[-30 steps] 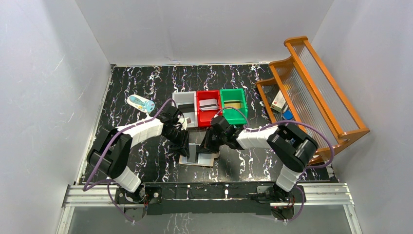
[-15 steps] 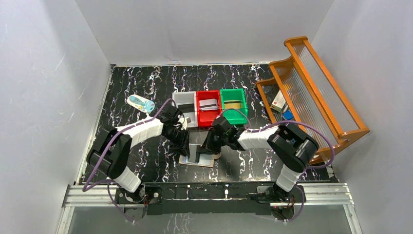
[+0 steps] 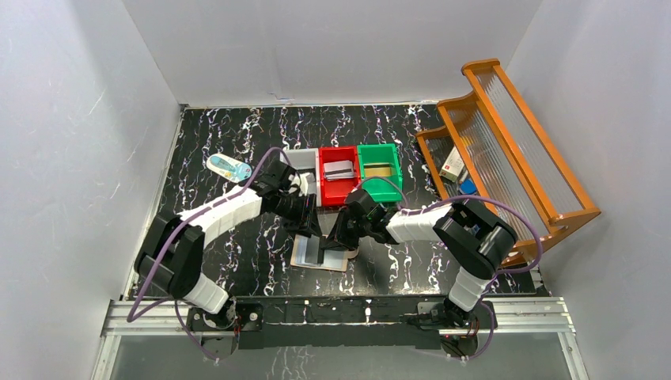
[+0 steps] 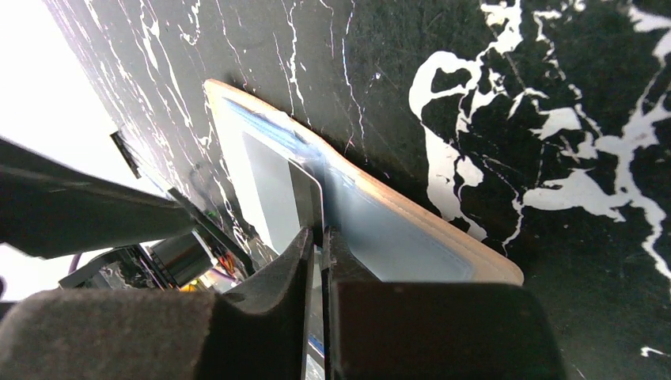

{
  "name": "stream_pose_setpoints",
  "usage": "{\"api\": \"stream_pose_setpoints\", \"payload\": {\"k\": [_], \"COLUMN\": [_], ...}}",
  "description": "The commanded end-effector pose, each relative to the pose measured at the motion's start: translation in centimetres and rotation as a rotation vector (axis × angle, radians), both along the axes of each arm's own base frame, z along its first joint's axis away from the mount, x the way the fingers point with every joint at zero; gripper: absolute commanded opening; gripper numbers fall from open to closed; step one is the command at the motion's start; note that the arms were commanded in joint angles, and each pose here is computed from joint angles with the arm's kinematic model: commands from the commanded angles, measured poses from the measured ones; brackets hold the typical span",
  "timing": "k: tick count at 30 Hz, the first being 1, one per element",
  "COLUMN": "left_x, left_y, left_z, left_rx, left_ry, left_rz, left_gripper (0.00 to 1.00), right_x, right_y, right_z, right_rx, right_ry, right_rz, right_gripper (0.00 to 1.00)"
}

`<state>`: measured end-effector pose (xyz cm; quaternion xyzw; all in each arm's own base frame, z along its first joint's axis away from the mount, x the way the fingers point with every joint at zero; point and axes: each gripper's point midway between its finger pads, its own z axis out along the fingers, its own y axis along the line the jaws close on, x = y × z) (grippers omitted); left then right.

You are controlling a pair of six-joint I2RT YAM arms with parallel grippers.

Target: Take the credit cards out of the card holder

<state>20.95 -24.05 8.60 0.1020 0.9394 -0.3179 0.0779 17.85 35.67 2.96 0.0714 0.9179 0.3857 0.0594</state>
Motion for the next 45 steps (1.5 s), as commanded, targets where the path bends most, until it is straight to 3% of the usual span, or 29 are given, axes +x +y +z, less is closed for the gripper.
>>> {"api": "stream_pose_setpoints", "payload": {"k": [1,11,17,20,24,29,39,45], "left_x": [-2.8,-4.1,-4.2,-4.5,-4.7,-4.7,-1.7,-1.6], "left_y": [0.4,2.7,3.6,3.6,3.7,3.6,2.8,2.8], "left_z": [-2.8,-6.0,-6.6,-6.8,-6.9,-6.9,-2.8,-2.8], "left_rx": [0.029,0.201,0.264,0.262,0.261,0.259,0.212,0.211], "left_ry": [0.150,0.214,0.227,0.234,0.237,0.237,0.061,0.053], "left_rz": [-0.005,0.025,0.022,0.008,0.000,-0.001,0.019,0.018], "left_gripper": [0.42,0.39,0.34,0.33,0.32,0.31,0.32,0.32], "right_x": [0.0,-0.2,-0.4,-0.5,-0.4,-0.5,-0.5,-0.3], "right_y": [-0.3,0.3,1.4,1.6,2.1,2.0,0.2,-0.1], "right_z": [-0.8,0.1,0.7,0.3,1.4,1.9,-0.8,-1.3], "right_rx": [-0.018,0.051,0.157,0.180,0.266,0.309,0.153,0.113], "right_ry": [0.015,0.019,0.025,0.025,-0.014,-0.024,0.009,0.004], "right_rz": [-0.015,-0.015,0.000,-0.003,0.002,-0.016,-0.069,-0.070], "right_gripper": [0.14,0.21,0.34,0.32,0.19,0.23,0.27,0.27]}}
